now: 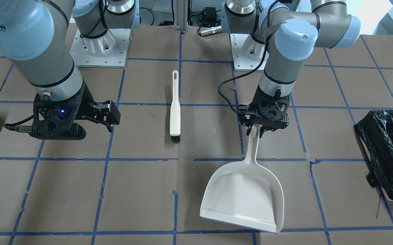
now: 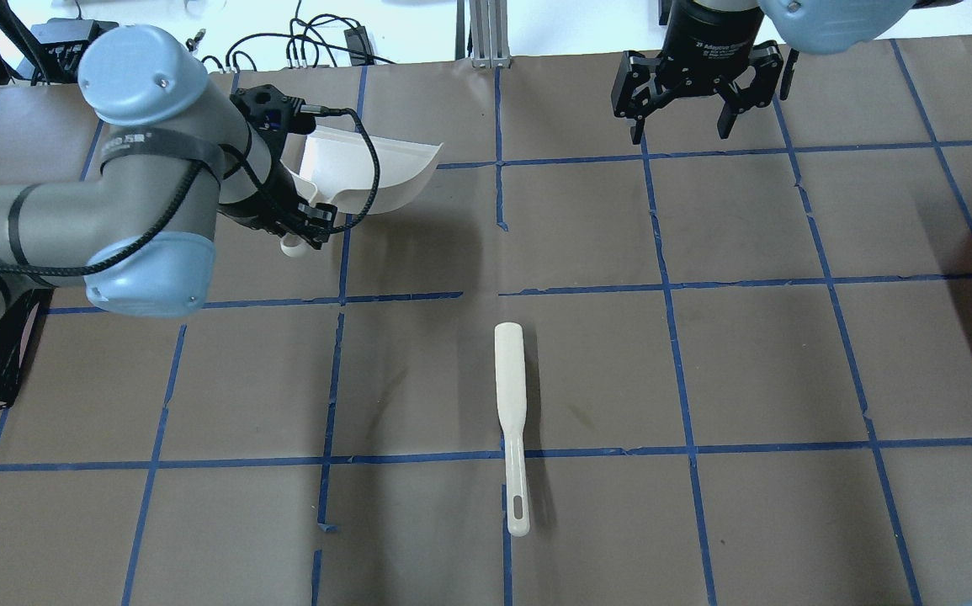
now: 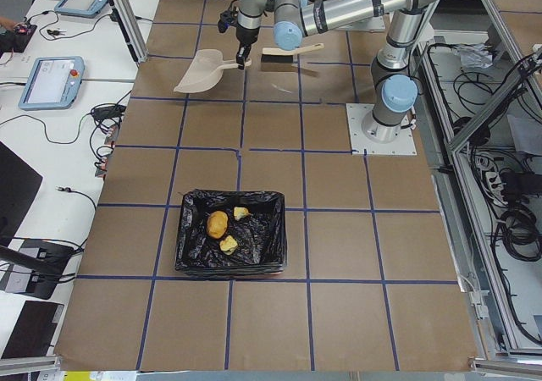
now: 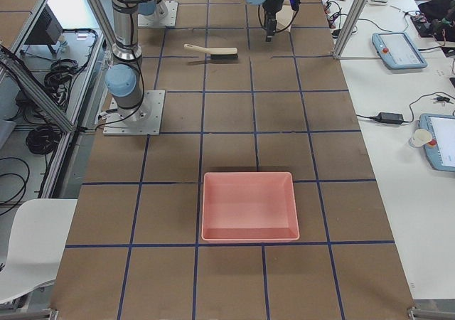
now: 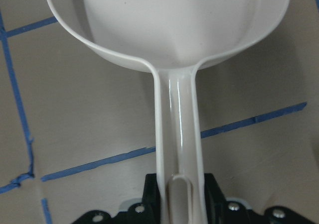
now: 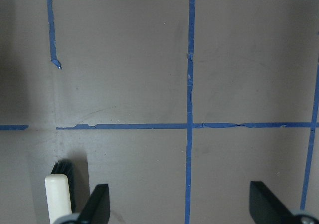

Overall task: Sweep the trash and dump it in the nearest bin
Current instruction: 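Set dustpan down beside brush and open left gripper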

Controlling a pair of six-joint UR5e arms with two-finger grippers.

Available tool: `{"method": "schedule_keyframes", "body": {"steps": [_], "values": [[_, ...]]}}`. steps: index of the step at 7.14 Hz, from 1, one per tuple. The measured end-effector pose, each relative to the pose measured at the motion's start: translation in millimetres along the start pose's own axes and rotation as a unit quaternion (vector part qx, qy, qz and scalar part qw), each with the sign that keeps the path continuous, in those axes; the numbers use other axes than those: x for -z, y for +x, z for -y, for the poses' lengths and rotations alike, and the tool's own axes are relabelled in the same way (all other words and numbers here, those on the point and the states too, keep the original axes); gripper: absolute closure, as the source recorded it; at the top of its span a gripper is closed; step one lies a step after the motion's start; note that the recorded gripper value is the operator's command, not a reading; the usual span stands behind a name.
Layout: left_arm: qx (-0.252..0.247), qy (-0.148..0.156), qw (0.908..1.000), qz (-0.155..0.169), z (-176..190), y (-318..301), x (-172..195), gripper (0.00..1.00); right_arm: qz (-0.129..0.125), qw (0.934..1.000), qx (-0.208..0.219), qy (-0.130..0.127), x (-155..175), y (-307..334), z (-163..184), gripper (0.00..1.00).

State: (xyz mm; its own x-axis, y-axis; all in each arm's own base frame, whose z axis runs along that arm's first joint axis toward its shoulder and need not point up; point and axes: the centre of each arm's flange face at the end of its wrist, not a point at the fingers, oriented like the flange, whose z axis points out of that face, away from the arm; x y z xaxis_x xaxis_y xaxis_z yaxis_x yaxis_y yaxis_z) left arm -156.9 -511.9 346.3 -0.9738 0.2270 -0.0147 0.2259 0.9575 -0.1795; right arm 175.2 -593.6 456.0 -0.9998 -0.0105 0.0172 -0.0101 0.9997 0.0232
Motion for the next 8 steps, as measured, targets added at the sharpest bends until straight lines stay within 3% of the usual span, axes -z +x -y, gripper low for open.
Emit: {"method": "schedule_keyframes", "body": {"steps": [4,8], "values": [[0.017,0.014,0.9996,-0.015,-0.1,111.5,-48.1,0.96,0.000,1.0000,0.000,-0.003,-1.7,0.7,-0.8,0.00],[0.040,0.027,0.9984,-0.029,-3.0,147.6,-56.4,0.96,-0.003,1.0000,-0.001,-0.007,-8.4,1.8,-1.2,0.00]]}}
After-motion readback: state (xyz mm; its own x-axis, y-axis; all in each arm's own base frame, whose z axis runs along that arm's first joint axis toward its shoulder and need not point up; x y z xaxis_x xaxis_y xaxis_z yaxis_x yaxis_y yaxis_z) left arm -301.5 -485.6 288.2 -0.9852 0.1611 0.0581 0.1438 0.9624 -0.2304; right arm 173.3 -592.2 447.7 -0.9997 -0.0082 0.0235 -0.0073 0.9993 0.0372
